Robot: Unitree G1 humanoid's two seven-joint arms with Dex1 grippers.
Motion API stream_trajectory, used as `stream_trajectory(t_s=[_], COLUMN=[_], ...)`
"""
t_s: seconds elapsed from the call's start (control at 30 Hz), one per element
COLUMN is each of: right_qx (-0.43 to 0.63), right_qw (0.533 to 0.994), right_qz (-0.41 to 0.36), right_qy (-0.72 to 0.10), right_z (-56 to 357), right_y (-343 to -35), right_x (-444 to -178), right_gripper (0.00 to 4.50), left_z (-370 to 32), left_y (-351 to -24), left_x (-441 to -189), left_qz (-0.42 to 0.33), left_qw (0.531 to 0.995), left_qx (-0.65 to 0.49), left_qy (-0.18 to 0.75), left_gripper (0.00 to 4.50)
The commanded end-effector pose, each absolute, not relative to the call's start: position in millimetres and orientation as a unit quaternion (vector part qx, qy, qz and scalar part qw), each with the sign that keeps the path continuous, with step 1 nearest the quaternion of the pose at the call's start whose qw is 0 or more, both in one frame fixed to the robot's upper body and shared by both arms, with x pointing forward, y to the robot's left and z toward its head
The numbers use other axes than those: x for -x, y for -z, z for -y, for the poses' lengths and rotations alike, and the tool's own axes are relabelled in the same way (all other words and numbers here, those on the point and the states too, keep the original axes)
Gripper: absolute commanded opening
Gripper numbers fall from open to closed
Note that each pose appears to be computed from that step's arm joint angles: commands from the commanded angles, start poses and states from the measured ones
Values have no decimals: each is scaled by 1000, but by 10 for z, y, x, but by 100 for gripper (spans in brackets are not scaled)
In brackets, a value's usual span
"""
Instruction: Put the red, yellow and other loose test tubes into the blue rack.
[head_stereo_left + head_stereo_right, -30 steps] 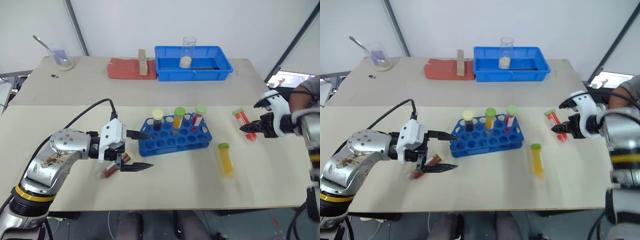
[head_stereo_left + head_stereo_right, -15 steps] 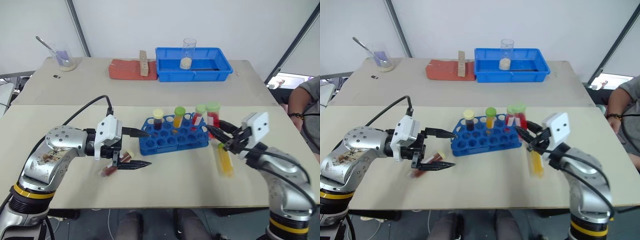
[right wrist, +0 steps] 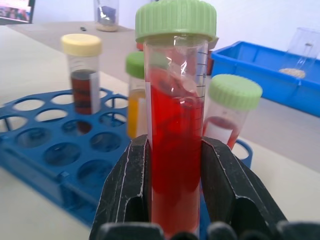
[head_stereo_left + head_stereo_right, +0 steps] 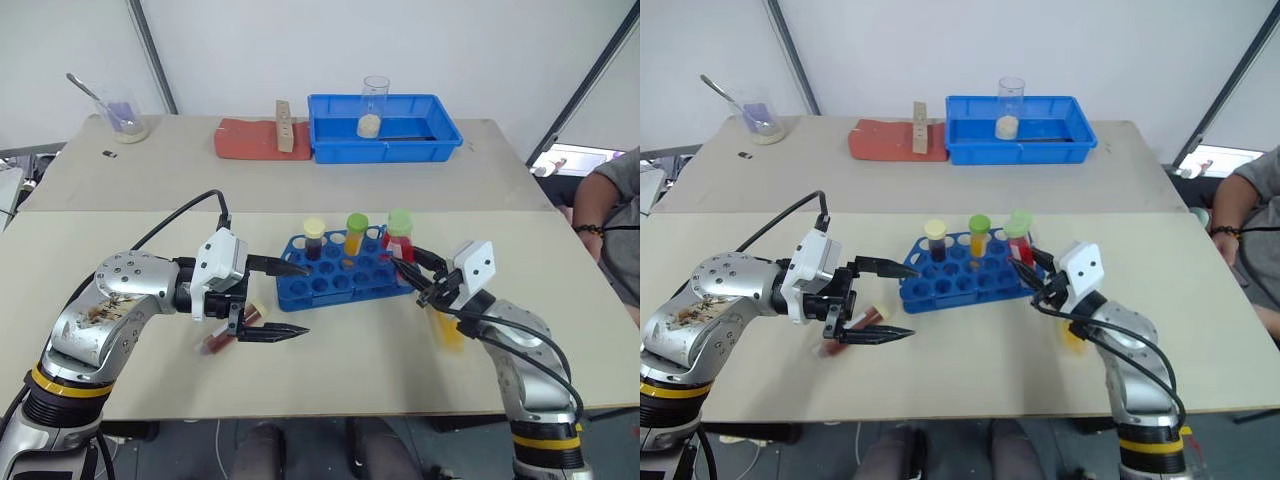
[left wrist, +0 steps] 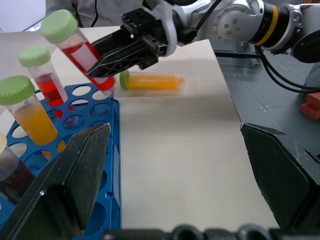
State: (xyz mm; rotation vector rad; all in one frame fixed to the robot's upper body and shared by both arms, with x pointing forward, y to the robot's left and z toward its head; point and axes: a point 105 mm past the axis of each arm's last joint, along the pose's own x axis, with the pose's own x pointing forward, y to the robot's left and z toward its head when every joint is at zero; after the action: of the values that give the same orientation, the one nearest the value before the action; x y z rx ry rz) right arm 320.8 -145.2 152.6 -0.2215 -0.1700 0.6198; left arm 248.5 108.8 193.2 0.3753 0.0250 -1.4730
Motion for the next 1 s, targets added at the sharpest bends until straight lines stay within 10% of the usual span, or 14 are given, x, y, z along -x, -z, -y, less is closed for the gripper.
stream_trajectory(t_s=[0.03,1.0], right_qx=[118,-5], right_qw=[941,967], right_qz=[119,139], right_qy=[-295,-211], right_z=[1451,1434], right_y=[-1669,-1441], right_x=[-3247,-3265], right_gripper=[100,100], left_z=[-1071,-1016], left_y=[-2016,-2000], left_x=[-2433,-2399], left_qz=[4,2], left_qw=[724,747], left_qx=[-171,-143], left_qy=[668,649], left_gripper=[450,450])
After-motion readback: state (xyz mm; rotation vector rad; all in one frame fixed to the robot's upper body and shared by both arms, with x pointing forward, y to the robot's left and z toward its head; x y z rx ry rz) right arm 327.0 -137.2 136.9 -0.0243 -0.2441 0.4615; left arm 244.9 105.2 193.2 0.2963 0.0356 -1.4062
